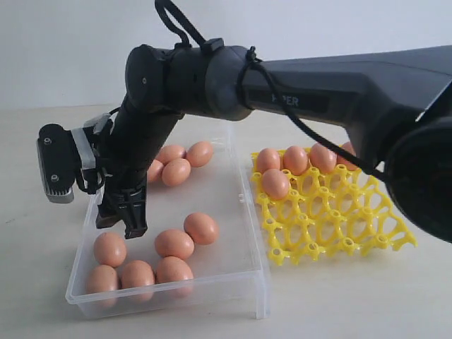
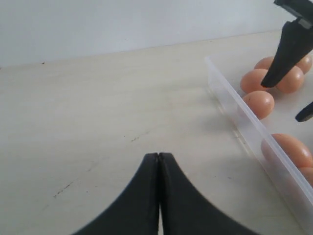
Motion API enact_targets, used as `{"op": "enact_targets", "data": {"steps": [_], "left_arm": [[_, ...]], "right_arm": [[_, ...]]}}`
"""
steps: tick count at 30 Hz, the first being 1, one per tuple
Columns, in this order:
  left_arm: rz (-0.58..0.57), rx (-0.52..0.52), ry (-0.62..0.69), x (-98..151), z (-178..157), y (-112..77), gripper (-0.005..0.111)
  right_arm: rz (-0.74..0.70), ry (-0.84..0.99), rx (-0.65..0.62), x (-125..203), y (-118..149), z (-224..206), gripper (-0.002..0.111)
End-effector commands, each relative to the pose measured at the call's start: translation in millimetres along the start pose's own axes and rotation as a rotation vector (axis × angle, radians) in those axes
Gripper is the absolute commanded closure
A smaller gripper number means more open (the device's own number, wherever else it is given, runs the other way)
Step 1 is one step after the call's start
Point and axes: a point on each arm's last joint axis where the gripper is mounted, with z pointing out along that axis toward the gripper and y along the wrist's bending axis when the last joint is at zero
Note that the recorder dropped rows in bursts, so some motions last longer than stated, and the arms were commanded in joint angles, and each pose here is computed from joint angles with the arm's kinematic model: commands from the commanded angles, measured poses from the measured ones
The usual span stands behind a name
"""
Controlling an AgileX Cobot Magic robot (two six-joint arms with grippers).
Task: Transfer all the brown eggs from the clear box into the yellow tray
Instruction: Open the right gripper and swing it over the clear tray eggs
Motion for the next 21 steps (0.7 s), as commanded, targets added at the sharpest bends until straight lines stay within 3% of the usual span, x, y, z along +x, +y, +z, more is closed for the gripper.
{"op": "enact_targets", "data": {"steps": [1,21], "left_arm": [[-0.006,0.001,-0.019,-3,-1,0.0,0.107],[-0.006,0.001,-0.019,-3,-1,0.0,0.107]], "right_arm": [[-0.005,-0.002,0.122,12,-19,8,0.053],[0.090,0.016,0.127,44,-25,42,0.053]]}}
